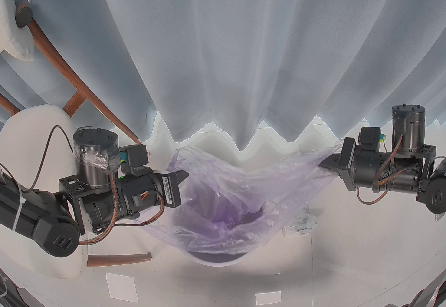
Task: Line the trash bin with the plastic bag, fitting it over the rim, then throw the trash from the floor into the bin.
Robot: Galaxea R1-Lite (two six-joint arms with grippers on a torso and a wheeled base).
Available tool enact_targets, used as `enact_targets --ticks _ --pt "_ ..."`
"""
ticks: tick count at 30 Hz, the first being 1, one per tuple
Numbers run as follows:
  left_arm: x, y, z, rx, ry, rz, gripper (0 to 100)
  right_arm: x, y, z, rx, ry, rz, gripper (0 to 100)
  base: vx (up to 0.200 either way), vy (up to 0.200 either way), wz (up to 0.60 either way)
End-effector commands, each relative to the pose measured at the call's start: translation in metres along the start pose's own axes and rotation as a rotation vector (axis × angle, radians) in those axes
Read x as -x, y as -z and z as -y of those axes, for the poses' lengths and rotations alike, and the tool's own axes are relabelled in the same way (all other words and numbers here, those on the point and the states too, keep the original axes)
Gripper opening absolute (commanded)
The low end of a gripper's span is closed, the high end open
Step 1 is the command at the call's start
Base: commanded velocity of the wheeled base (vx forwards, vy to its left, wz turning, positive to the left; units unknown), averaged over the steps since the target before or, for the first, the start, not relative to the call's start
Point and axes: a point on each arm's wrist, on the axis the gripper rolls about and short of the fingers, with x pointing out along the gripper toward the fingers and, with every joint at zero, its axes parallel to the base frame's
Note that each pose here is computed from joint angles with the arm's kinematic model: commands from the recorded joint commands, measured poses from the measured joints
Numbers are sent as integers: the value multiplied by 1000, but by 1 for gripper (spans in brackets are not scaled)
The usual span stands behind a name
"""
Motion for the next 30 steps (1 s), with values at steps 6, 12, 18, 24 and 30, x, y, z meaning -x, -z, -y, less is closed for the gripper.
enact_targets --ticks 6,12,18,24,30 --pt "-15 -1 -19 17 -62 -16 0 -17 -31 12 25 39 57 0 0 0 0" --pt "-31 -3 -31 37 -89 -5 0 -27 -47 17 32 49 91 0 0 0 0" --pt "-49 3 -47 76 -132 -30 0 -40 -54 20 32 49 91 0 0 0 0" --pt "-56 -2 -68 96 -182 -13 0 -66 -60 32 25 68 77 0 0 0 0" --pt "-56 -4 -73 102 -202 -9 0 -90 -66 40 24 71 70 0 0 0 0"
